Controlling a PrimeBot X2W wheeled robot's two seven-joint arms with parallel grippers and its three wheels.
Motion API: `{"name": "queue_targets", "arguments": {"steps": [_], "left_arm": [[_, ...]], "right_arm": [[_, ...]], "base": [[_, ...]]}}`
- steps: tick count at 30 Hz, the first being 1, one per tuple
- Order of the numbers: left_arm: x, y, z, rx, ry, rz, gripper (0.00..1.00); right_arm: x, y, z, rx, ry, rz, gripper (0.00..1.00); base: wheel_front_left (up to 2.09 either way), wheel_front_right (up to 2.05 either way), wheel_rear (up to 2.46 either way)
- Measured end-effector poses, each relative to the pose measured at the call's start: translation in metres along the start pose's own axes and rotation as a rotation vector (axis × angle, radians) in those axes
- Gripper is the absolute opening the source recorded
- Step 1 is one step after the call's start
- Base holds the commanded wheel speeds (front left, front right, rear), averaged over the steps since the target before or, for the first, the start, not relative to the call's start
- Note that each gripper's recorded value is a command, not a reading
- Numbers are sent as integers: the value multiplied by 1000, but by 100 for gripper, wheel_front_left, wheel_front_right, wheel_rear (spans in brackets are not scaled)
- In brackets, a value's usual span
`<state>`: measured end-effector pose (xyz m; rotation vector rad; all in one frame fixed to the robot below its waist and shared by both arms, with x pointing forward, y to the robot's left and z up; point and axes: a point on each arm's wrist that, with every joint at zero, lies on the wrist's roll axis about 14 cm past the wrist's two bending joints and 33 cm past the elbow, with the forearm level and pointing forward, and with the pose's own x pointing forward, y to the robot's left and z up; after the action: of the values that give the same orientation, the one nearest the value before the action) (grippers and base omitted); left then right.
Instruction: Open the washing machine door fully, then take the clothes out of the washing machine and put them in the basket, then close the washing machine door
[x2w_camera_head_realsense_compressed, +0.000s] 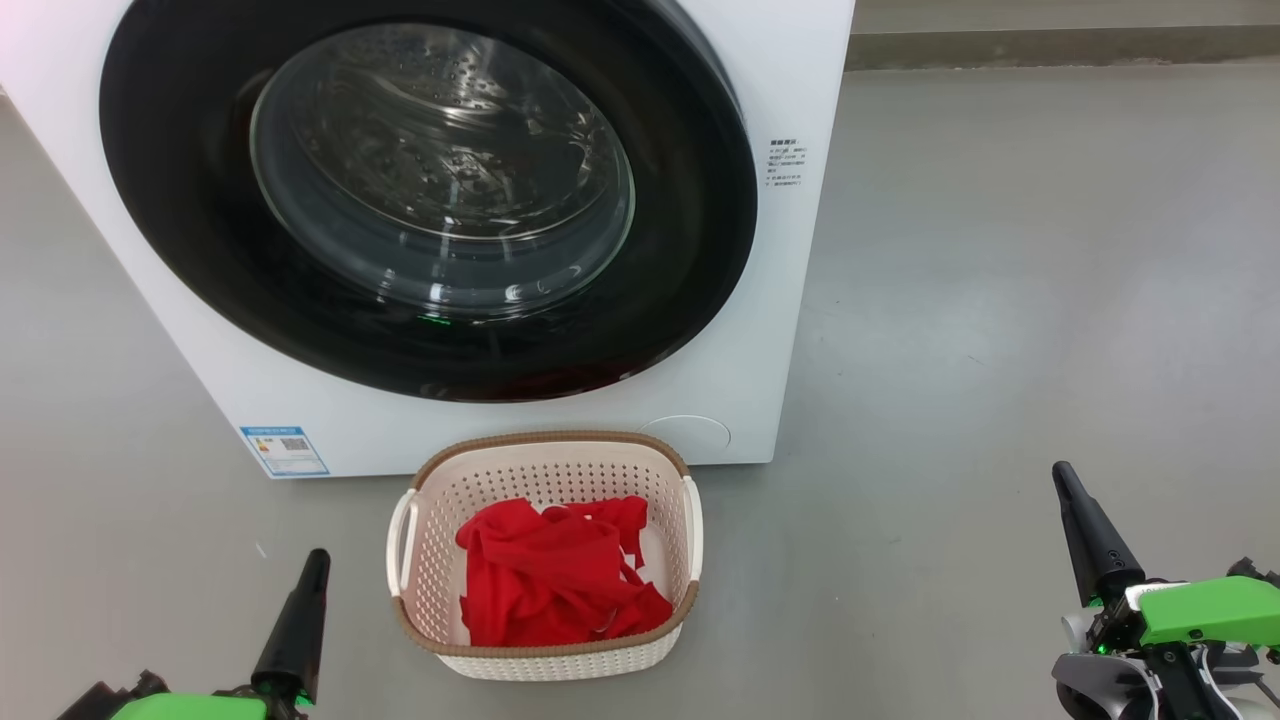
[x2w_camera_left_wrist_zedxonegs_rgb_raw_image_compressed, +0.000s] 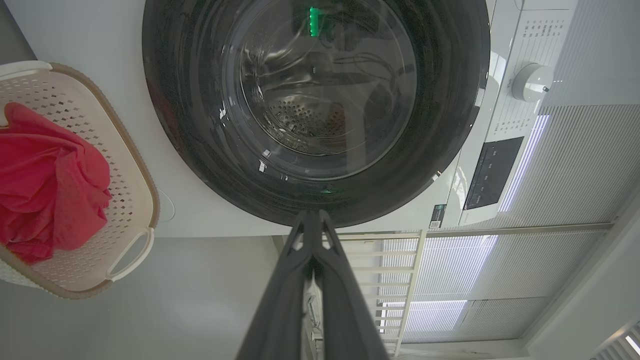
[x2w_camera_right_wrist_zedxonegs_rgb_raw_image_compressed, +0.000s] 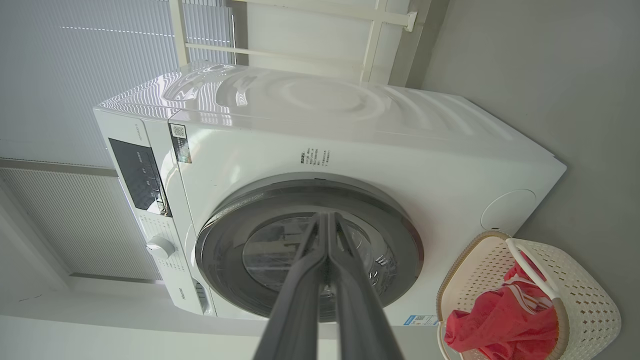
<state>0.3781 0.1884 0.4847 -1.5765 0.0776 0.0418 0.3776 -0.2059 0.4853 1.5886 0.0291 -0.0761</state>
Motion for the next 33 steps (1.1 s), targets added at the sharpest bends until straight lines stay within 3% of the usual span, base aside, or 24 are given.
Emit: {"name": "queue_targets", "arguments": {"steps": [33], "left_arm": [[0, 0, -1, -1, 6, 0, 0]], "right_arm": [[0, 0, 1, 2, -1, 1, 0]], "base": [[0, 0, 0]]}}
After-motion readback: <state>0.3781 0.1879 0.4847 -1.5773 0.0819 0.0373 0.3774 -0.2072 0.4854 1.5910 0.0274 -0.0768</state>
